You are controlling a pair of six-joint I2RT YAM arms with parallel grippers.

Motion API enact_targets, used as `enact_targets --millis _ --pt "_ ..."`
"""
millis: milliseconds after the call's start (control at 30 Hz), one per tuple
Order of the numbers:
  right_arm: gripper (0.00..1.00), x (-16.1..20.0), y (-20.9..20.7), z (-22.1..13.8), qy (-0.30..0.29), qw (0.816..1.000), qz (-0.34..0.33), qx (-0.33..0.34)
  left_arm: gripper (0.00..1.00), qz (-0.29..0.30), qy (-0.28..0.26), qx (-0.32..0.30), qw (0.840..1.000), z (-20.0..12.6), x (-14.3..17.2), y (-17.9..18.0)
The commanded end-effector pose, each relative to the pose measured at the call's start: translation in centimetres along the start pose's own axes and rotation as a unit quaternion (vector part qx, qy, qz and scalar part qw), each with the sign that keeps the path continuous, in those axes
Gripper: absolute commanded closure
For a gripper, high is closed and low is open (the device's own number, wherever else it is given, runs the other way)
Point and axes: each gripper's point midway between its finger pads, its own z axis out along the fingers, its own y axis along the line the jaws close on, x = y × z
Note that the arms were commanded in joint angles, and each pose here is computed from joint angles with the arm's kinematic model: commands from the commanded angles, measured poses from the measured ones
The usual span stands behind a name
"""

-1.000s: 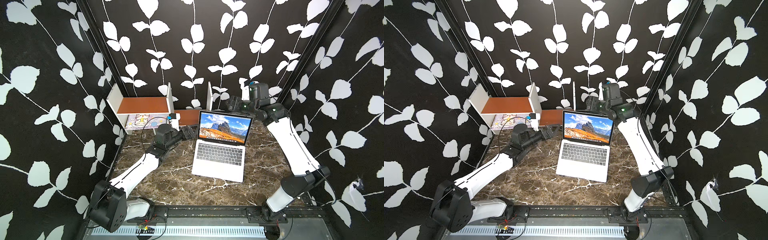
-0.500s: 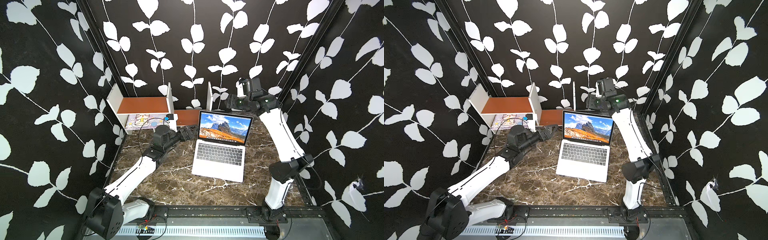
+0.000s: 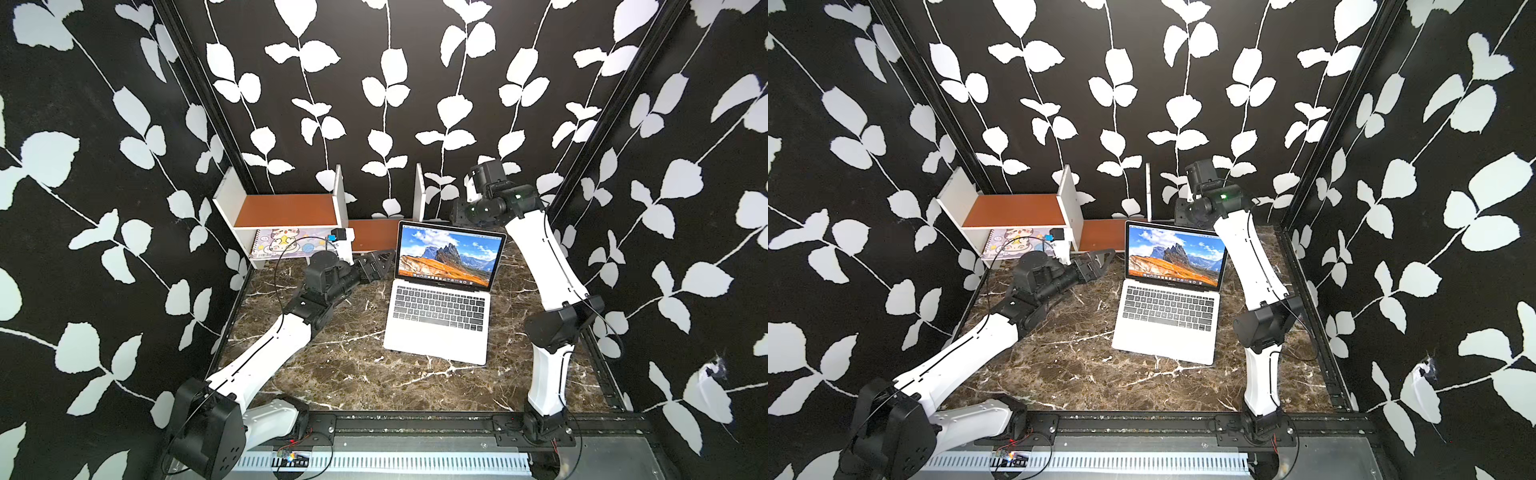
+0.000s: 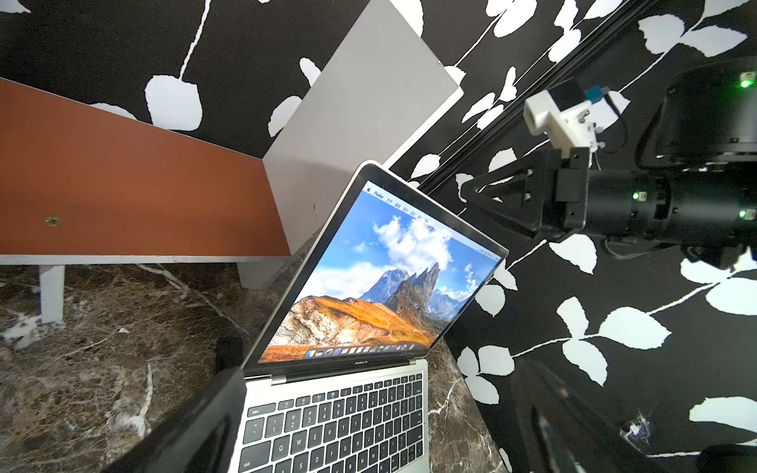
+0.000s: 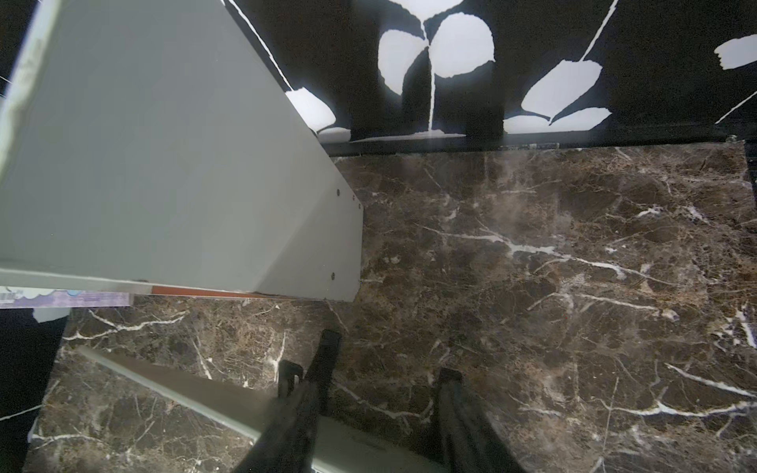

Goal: Close the laptop lid and set it aside
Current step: Close the lid of the laptop.

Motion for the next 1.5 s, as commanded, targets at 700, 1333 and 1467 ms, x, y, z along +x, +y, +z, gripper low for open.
enact_targets --millis 700,1333,1467 --pt "0.67 5.6 2.6 -2.2 0.035 0.998 -0.036 -0.034 0.01 0.036 -0.029 0.029 0.999 -1.6 -3.4 -3.6" --pt "0.68 16.2 4.3 -5.5 0.047 0.993 0.033 -0.108 0.01 0.031 -0.033 0.083 0.996 -2.3 -7.0 -8.9" --pt "0.69 18.9 4.5 -5.2 0.056 0.990 0.047 -0.121 0.01 0.031 -0.031 0.089 0.995 -2.0 -7.1 -9.4"
